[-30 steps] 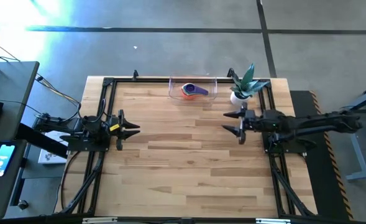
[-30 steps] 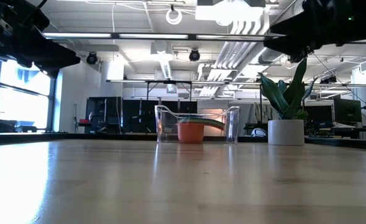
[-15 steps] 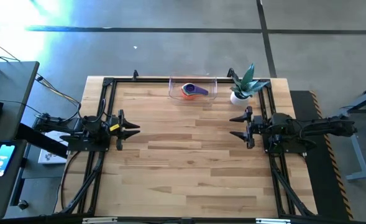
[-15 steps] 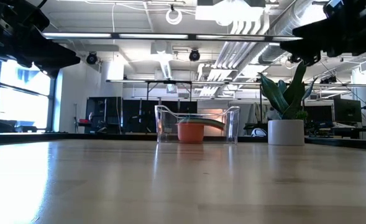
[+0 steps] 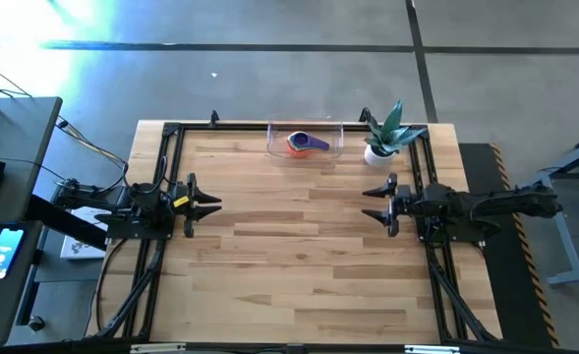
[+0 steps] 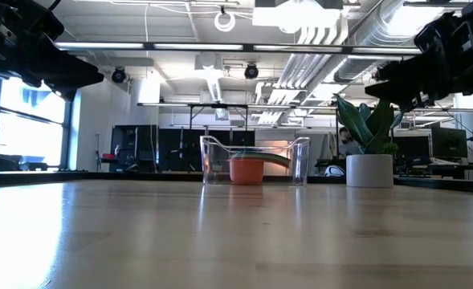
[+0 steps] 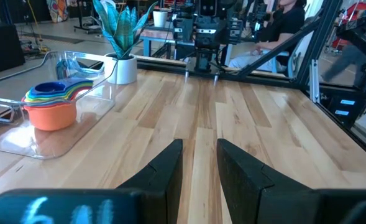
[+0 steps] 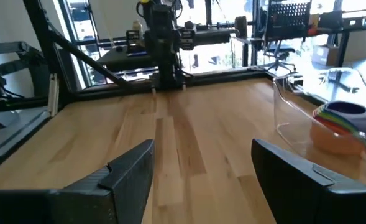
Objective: Nest measuring cups in basket
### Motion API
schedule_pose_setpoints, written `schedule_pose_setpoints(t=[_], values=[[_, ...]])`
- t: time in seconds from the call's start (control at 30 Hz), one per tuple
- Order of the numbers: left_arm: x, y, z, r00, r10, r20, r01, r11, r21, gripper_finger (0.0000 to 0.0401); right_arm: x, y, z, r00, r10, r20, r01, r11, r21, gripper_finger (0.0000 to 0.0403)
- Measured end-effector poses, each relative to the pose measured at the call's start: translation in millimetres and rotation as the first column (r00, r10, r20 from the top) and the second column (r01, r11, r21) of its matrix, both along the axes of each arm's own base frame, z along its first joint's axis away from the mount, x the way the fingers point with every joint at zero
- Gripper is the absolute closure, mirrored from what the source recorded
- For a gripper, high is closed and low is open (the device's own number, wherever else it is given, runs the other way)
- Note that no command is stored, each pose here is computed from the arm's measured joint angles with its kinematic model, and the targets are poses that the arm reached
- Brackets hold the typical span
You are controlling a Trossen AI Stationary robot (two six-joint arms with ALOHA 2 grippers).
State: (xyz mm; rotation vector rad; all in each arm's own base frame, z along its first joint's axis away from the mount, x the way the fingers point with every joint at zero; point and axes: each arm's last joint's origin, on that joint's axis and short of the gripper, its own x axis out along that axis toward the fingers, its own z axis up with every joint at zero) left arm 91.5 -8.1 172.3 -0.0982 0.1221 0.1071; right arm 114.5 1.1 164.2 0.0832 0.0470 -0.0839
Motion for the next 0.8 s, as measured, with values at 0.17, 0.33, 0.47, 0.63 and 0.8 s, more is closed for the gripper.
schedule_pose_setpoints(t=[0.17, 0.33, 0.47, 0.63, 0.8], values=[[0.0, 0.0, 0.0, 1.000, 0.000, 0.000, 0.000, 1.000, 0.000, 0.0311, -0.4, -0.7, -4.7, 0.999, -0.025, -0.046, 0.027, 0.999, 0.034, 0.0144], [0.0, 0.0, -0.1, 1.000, 0.000, 0.000, 0.000, 1.000, 0.000, 0.0311, -1.0, -0.6, -9.6, 0.995, -0.019, -0.098, 0.021, 1.000, 0.010, 0.0144], [0.0, 0.0, -0.1, 1.000, 0.000, 0.000, 0.000, 1.000, 0.000, 0.0311, -1.2, -0.6, -10.9, 0.994, -0.019, -0.112, 0.020, 1.000, 0.009, 0.0144], [0.0, 0.0, 0.0, 1.000, 0.000, 0.000, 0.000, 1.000, 0.000, 0.0311, -1.2, -0.6, -10.9, 0.994, -0.019, -0.112, 0.020, 1.000, 0.010, 0.0144], [0.0, 0.0, -0.1, 1.000, 0.000, 0.000, 0.000, 1.000, 0.000, 0.0311, -1.2, -0.6, -10.9, 0.994, -0.019, -0.112, 0.020, 1.000, 0.010, 0.0144]])
